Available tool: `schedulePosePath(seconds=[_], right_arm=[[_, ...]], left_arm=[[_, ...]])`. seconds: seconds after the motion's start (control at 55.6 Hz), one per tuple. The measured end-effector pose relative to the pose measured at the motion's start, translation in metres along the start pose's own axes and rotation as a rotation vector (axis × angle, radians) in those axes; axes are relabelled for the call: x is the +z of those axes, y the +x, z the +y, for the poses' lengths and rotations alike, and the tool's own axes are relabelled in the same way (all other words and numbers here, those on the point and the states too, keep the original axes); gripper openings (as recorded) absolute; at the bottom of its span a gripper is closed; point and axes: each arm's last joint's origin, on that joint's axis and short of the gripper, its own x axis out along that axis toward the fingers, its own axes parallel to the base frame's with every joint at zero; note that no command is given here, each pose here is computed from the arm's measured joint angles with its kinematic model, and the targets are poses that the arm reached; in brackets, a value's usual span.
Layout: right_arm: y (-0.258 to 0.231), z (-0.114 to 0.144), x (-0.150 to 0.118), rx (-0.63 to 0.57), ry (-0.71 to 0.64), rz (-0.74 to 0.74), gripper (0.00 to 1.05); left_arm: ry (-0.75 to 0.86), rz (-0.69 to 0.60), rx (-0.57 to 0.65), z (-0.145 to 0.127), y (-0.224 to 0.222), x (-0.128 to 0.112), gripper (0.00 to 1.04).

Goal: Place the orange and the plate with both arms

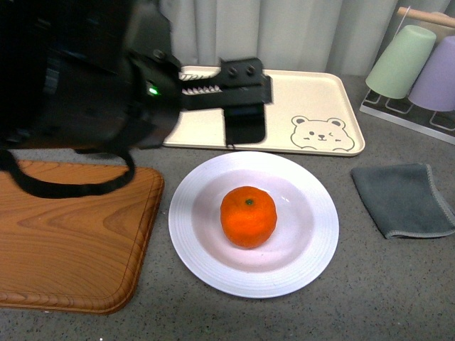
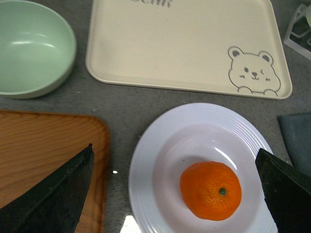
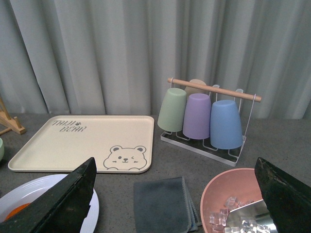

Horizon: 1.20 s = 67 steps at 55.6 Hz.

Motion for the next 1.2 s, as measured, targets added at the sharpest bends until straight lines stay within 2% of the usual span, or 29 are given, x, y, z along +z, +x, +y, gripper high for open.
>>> schedulePosePath(seconds=[0.27, 0.683, 0.701, 0.737, 0.791, 0.845, 0.935, 1.151, 1.205], right_arm=[[0.000, 0.000, 0.000, 0.000, 0.000, 0.000, 0.96], [0.000, 0.000, 0.000, 0.000, 0.000, 0.000, 0.96], [0.000, 0.000, 0.000, 0.000, 0.000, 0.000, 0.96], [0.000, 0.000, 0.000, 0.000, 0.000, 0.000, 0.96], [0.000, 0.000, 0.000, 0.000, 0.000, 0.000, 0.96], [0.000, 0.000, 0.000, 0.000, 0.000, 0.000, 0.96], [0.000, 0.000, 0.000, 0.000, 0.000, 0.000, 0.96], [0.000, 0.000, 0.000, 0.000, 0.000, 0.000, 0.96], [0.000, 0.000, 0.000, 0.000, 0.000, 0.000, 0.96]], left_arm=[[-0.103, -0.077, 0.063, 0.063, -0.060, -0.006, 0.98], [-0.110, -0.119, 0.071, 0.068, -0.068, -0.005, 0.98], [-0.087, -0.162, 0.089, 0.068, -0.066, -0.008, 0.94], [-0.005, -0.330, 0.126, 0.075, -0.065, -0.016, 0.84], [0.066, -0.467, 0.129, 0.085, -0.074, -0.026, 0.71], [0.100, -0.567, 0.125, 0.089, -0.086, -0.023, 0.60], [0.128, -0.610, 0.129, 0.095, -0.098, -0.023, 0.46], [0.158, -0.584, 0.143, 0.112, -0.110, -0.049, 0.07], [0.161, -0.583, 0.143, 0.114, -0.113, -0.051, 0.04]])
